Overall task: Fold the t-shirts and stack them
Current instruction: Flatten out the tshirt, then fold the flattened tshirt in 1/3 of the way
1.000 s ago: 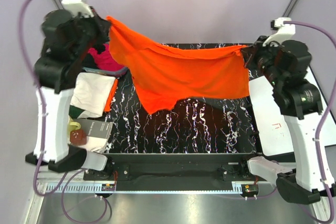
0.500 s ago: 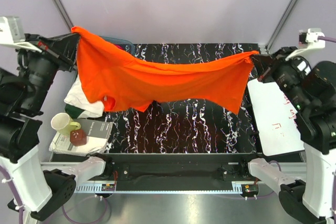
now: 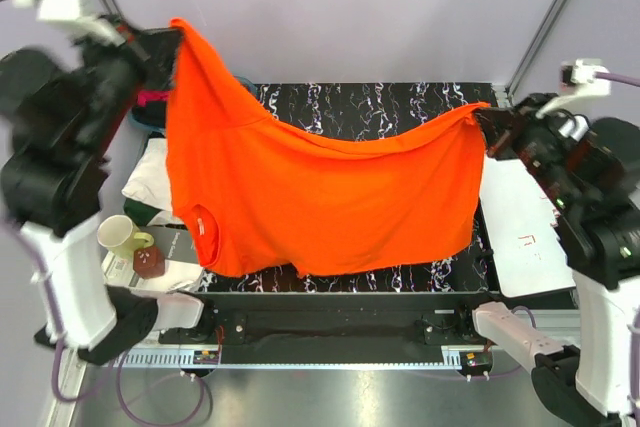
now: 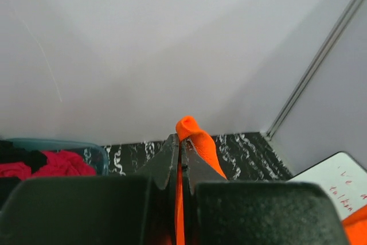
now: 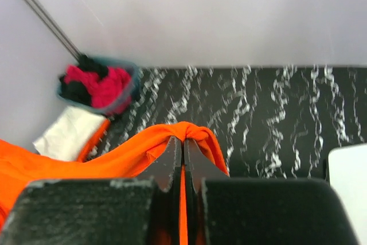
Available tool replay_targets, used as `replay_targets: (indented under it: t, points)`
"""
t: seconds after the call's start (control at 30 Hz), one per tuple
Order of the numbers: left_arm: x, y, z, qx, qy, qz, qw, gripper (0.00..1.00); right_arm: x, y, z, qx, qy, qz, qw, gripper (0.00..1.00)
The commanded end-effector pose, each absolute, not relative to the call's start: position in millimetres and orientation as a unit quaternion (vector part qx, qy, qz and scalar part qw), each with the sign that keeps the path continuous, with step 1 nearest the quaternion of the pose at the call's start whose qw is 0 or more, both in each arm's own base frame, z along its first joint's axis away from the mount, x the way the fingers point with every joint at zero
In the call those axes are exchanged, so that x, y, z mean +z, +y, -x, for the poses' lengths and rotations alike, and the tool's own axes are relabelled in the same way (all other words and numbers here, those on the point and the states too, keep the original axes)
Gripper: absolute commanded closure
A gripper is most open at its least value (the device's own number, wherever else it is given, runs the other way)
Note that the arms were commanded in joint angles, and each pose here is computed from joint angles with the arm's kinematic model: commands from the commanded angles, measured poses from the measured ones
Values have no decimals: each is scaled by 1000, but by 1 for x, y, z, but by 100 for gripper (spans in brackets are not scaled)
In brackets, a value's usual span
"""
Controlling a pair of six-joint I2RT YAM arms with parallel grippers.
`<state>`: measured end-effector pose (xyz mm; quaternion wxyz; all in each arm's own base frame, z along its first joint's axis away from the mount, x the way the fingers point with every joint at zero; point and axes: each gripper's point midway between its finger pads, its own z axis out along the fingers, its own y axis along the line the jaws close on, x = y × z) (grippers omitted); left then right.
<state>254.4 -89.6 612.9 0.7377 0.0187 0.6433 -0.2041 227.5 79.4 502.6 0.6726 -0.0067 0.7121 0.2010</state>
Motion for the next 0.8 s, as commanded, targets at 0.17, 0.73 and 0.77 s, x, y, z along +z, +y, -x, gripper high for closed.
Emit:
replay_targets:
  t: [0.17, 0.73, 0.77]
  points:
    - [430, -144, -434, -164, 813, -43, 557, 100, 337, 93, -368, 110, 831, -13, 546, 100]
    - [234, -94, -584, -114, 897, 39, 426, 100, 136, 69, -581, 80, 926, -68, 362, 100]
    - [237, -91, -584, -110, 896, 40, 429, 100, 141, 69, -589, 79, 923, -64, 370, 100]
